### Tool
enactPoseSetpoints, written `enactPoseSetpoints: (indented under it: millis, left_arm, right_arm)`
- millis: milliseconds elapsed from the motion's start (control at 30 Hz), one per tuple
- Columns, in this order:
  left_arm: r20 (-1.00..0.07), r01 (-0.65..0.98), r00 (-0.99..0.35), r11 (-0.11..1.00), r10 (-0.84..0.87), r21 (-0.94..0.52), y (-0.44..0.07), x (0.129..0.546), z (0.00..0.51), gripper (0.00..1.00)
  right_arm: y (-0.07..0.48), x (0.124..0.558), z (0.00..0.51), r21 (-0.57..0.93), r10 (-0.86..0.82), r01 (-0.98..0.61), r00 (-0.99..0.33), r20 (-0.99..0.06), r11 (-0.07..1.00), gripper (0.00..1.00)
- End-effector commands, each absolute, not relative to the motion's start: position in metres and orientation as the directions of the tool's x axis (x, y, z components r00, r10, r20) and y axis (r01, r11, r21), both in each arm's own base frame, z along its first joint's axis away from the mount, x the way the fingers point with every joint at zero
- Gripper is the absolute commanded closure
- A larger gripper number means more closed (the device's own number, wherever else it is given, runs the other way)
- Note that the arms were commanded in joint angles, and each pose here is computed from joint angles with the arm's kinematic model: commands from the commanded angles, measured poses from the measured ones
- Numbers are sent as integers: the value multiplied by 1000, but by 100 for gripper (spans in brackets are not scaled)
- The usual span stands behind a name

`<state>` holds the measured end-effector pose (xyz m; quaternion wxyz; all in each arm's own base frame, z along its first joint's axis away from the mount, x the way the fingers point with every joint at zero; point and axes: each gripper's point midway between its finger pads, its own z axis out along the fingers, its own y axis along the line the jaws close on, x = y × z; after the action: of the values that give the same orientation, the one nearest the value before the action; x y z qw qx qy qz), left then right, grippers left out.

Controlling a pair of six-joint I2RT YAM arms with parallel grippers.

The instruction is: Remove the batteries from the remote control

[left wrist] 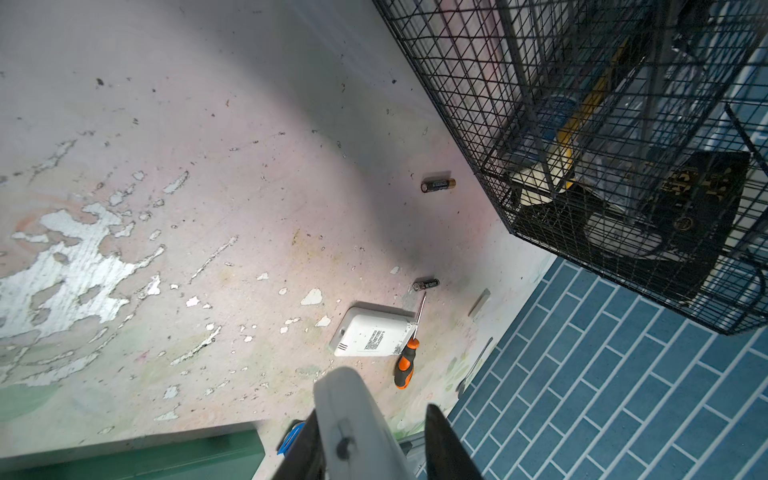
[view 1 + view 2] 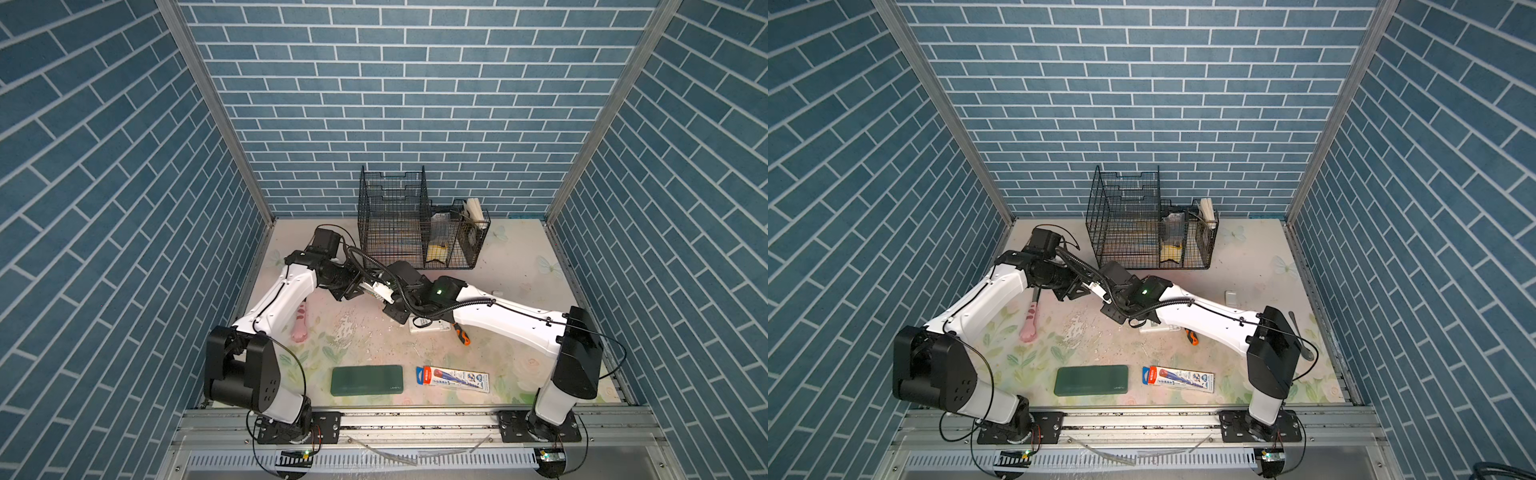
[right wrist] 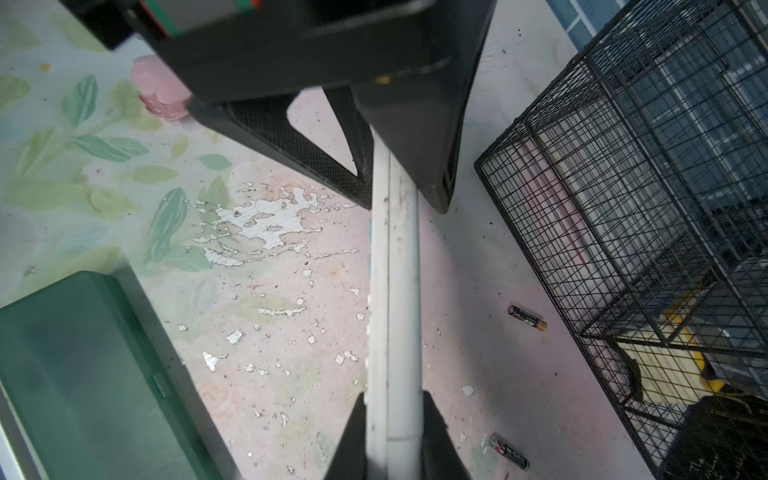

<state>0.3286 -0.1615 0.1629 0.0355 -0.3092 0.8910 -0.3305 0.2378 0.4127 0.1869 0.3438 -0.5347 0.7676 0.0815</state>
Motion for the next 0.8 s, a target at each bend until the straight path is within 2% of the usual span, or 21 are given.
enactPoseSetpoints:
  millis: [0, 267, 533, 700, 767]
  left_arm:
    - [168, -558, -798, 606, -579, -567, -158, 323, 151, 64]
    - [173, -576, -789, 613, -589, -540, -155, 328, 142, 73]
    - [158, -586, -780, 618, -606, -524, -152, 334, 139, 95]
    - [143, -577, -784, 623, -605, -528, -152, 339, 141, 100]
    - [136, -571, -786, 622, -604, -536, -152, 341, 142, 100]
  right_arm:
    - [430, 246, 214, -302, -744, -861, -124, -656, 409, 100]
    - [439, 242, 224, -336, -750, -856, -87, -656, 393, 100]
    - [448, 237, 228, -370, -757, -846, -59, -650, 384, 100]
    - [449, 239, 232, -385, -753, -833, -57, -656, 398, 99]
    - [449, 240, 234, -390, -752, -828, -58, -657, 404, 94]
